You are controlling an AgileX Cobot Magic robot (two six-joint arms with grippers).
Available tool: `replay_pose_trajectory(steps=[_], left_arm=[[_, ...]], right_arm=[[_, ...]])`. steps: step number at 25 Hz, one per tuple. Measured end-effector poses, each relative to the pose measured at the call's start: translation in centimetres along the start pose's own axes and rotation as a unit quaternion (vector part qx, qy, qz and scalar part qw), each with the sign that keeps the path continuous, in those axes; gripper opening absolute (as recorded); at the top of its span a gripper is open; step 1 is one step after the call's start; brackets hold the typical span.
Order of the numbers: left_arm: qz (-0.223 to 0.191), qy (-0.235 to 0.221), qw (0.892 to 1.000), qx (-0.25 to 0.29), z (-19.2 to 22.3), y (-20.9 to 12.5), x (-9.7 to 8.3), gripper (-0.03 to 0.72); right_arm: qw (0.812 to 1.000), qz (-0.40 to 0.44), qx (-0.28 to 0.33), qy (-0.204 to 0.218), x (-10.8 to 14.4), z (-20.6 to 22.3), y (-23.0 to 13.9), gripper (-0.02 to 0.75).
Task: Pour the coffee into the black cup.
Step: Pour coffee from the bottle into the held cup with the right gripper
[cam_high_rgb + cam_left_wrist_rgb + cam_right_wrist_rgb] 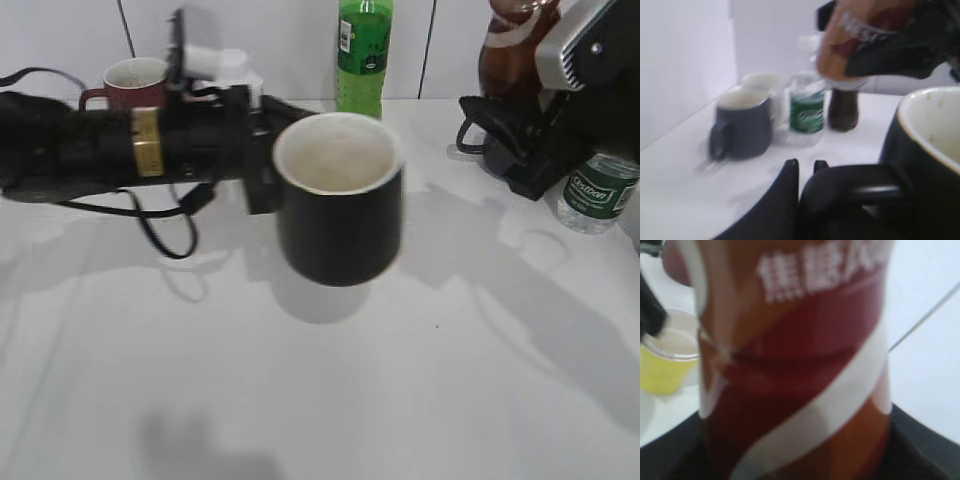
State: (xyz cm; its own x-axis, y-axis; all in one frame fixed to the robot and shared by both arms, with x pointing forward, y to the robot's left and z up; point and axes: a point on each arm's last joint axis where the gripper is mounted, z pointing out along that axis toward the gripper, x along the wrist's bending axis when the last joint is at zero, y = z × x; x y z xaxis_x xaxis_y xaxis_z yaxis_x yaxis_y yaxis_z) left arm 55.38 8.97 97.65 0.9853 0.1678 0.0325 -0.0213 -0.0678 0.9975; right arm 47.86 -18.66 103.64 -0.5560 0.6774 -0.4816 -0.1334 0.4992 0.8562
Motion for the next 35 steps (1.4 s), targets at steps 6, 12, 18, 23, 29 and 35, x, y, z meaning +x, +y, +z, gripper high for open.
replay_pose_trajectory(steps=[6, 12, 18, 23, 29, 35], left_arm=[[0.017, -0.013, 1.000, 0.000, 3.3, 1.4, -1.4, 0.054], [0.023, -0.014, 1.000, 0.012, 4.3, 1.5, -2.0, 0.054], [0.022, -0.010, 1.000, 0.015, 4.3, 1.4, -1.9, 0.054], [0.022, -0.016, 1.000, 0.008, 4.3, 1.6, -2.0, 0.054], [0.022, -0.023, 0.999, 0.000, 4.3, 1.7, -2.1, 0.054], [0.024, -0.032, 0.999, -0.004, 4.3, 1.8, -2.3, 0.054]], right_arm=[[0.997, -0.080, 0.003, 0.015, -0.2, 0.0, 0.7, 0.535], [0.980, -0.200, 0.003, 0.016, -0.3, 0.0, 0.9, 0.535], [0.955, -0.295, -0.002, 0.011, -0.6, 0.0, 1.2, 0.535], [0.940, -0.341, -0.003, 0.011, -0.6, 0.0, 1.2, 0.535], [0.915, -0.403, -0.004, 0.011, -0.6, 0.0, 1.2, 0.535], [0.895, -0.446, -0.004, 0.011, -0.6, 0.0, 1.2, 0.535]])
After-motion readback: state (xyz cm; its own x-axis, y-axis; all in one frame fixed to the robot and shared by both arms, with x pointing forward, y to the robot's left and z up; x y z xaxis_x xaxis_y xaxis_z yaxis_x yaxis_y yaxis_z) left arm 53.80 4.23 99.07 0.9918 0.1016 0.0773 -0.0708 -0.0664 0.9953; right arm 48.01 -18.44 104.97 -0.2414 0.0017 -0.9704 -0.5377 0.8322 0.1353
